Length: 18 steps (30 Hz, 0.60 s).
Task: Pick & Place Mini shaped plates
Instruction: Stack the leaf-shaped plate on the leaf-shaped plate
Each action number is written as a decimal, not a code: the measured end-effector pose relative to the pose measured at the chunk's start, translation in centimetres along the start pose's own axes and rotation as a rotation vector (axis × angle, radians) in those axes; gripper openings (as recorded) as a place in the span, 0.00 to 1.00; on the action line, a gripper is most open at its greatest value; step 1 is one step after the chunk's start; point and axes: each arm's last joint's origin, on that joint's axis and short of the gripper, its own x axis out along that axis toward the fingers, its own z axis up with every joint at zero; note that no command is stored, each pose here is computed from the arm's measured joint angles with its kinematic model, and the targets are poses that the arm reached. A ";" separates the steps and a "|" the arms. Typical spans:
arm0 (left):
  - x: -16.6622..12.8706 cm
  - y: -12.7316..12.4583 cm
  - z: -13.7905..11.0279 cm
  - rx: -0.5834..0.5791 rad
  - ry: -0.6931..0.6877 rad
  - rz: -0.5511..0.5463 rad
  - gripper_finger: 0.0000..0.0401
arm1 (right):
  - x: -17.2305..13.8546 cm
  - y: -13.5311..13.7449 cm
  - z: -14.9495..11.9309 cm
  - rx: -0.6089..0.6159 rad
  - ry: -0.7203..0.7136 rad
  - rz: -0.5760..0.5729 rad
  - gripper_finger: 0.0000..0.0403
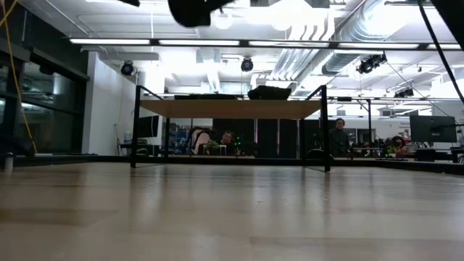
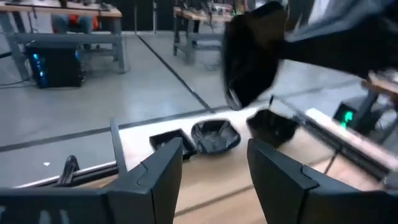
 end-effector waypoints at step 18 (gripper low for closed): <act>0.5 -3.3 1.6 0.190 -0.043 -0.077 0.45 | -4.7 3.9 -0.7 0.009 -0.077 -0.142 0.00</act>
